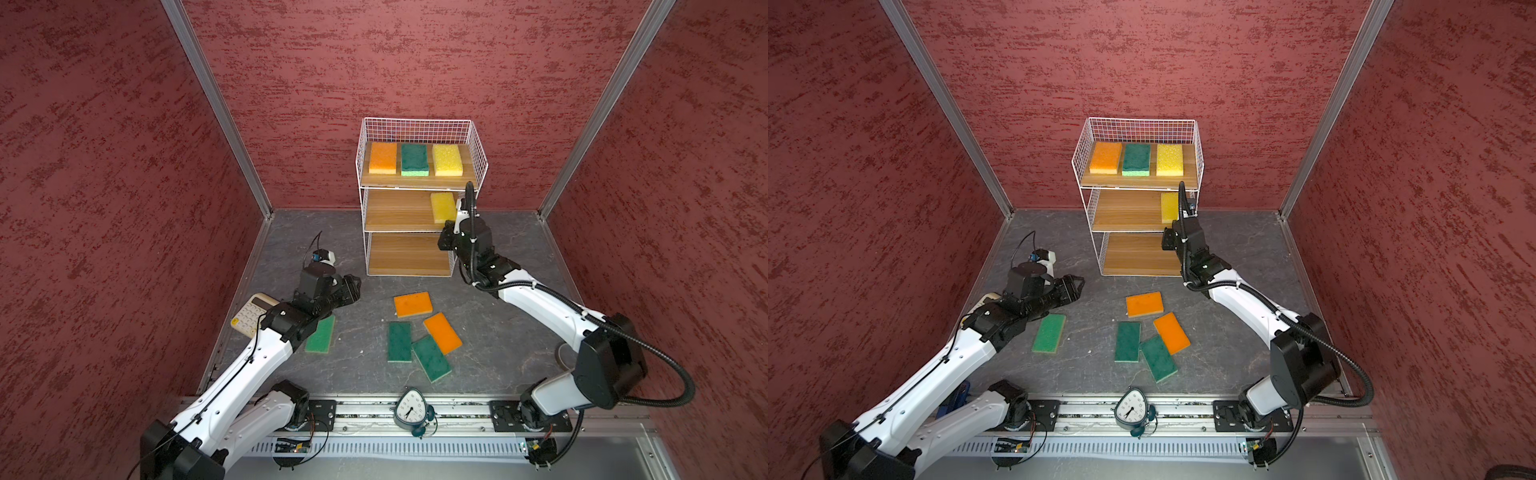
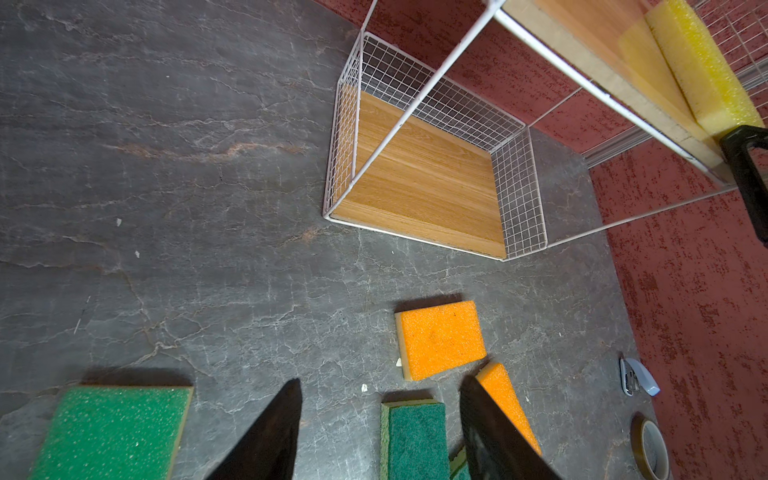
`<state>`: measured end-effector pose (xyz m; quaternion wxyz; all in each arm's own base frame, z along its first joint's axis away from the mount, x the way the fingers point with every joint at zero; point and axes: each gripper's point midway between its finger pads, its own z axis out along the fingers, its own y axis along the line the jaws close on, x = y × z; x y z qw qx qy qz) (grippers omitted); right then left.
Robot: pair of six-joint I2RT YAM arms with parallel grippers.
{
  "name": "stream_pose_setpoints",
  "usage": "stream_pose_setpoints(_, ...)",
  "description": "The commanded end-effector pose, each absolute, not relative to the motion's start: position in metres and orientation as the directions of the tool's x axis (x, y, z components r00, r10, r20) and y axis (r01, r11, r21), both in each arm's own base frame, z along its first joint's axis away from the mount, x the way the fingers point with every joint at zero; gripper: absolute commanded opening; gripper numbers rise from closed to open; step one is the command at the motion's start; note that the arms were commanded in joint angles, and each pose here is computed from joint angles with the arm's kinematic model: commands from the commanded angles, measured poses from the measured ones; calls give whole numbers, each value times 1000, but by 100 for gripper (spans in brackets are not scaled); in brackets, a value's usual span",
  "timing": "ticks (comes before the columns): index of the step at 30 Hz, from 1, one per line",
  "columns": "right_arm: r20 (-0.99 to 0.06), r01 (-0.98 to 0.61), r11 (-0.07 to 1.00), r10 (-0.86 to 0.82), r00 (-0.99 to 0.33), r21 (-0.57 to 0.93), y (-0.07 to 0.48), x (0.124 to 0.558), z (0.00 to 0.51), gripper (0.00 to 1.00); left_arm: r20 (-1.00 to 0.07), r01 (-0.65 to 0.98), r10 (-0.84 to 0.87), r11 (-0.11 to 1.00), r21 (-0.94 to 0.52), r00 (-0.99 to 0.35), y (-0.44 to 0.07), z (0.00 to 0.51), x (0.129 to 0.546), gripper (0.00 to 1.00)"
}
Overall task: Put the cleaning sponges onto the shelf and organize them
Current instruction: 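Push the yellow sponge deeper onto the middle shelf with right gripper tips, then draw the right gripper back while the left gripper reaches toward the orange sponge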
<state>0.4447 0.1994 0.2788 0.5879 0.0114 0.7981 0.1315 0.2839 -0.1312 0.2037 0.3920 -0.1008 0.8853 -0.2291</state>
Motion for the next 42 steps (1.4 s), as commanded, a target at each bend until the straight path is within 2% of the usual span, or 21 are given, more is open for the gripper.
stream_pose_setpoints(1,-948,-137,966,176,-267,218,204,453,293,0,-646,-1,-369,869,-495,-668,-131,201,287,61)
stream_pose_setpoints(10,-949,-103,978,146,-280,180,196,441,286,0,-642,-3,-363,871,-491,-675,-132,199,290,62)
stream_pose_setpoints(16,-952,-106,985,99,-290,135,197,420,289,0,-645,-15,-336,893,-450,-687,-127,196,288,66)
stream_pose_setpoints(23,-938,-61,993,78,-338,105,167,383,291,2,-635,-36,-281,929,-369,-719,-118,188,281,69)
stream_pose_setpoints(26,-922,-47,996,48,-384,71,156,369,283,12,-614,-23,-264,928,-372,-744,-123,183,278,70)
stream_pose_setpoints(31,-903,39,996,86,-420,76,130,352,273,46,-579,13,-138,968,-249,-804,-133,167,267,73)
stream_pose_setpoints(33,-897,73,992,127,-423,106,118,348,271,54,-578,59,-68,978,-198,-813,-143,164,263,74)
stream_pose_setpoints(38,-815,134,958,287,-504,254,77,353,245,58,-592,188,68,972,-142,-803,-170,159,254,77)
stream_pose_setpoints(42,-798,151,944,328,-505,293,63,349,234,62,-632,300,168,948,-106,-757,-191,150,250,80)
